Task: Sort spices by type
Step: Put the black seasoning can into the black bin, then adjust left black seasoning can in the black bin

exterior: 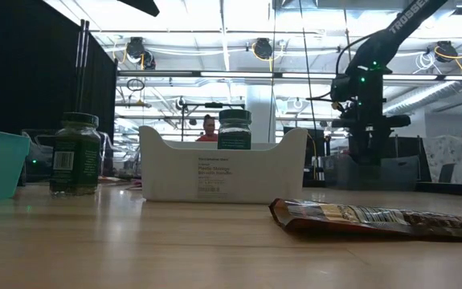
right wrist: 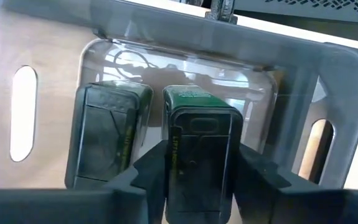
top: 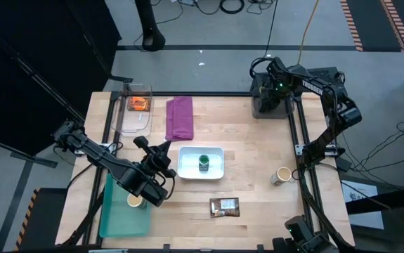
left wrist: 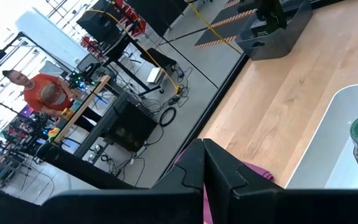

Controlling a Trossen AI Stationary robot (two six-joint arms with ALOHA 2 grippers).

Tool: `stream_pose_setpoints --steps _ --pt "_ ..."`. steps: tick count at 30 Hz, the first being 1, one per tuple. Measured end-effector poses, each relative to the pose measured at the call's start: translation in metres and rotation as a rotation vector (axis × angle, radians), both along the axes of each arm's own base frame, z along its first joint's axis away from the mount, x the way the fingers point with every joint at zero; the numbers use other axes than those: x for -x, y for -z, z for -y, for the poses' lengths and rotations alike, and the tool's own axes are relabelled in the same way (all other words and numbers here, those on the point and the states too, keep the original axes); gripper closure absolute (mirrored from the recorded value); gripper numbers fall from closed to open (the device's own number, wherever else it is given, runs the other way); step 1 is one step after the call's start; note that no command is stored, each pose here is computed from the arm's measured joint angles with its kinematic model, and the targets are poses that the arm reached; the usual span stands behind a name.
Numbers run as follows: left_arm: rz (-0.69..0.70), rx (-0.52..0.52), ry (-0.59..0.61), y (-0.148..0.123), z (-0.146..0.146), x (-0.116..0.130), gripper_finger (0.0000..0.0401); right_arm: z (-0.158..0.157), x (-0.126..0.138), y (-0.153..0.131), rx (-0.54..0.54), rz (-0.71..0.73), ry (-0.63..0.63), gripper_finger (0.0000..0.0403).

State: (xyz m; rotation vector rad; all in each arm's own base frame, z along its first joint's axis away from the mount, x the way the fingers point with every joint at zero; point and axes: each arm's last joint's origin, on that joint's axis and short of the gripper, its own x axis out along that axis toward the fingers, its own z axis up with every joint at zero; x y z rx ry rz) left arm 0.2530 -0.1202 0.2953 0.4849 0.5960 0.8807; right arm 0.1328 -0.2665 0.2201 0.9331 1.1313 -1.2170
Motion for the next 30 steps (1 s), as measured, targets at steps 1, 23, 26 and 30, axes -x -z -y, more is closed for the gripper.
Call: stream_pose_setpoints --steps 1,23,26,30 --pt "0.0 0.0 0.0 0.0 0.0 0.0 0.0396 0.0 0.0 0.0 0.0 0.0 -0.001 0.0259" --pt "0.0 0.0 0.0 0.0 0.0 0.0 0.0396 0.001 -0.001 -0.055 0.113 0.045 -0.049 0.0262" --pt "0.0 0.0 0.0 0.0 0.0 0.0 0.0396 -0.016 -0.005 -0.073 0.152 0.058 -0.127 0.0262" --pt "0.001 0.001 0.0 0.0 0.0 0.0 0.0396 -0.051 -0.015 -0.098 0.219 0.076 -0.223 0.0262"
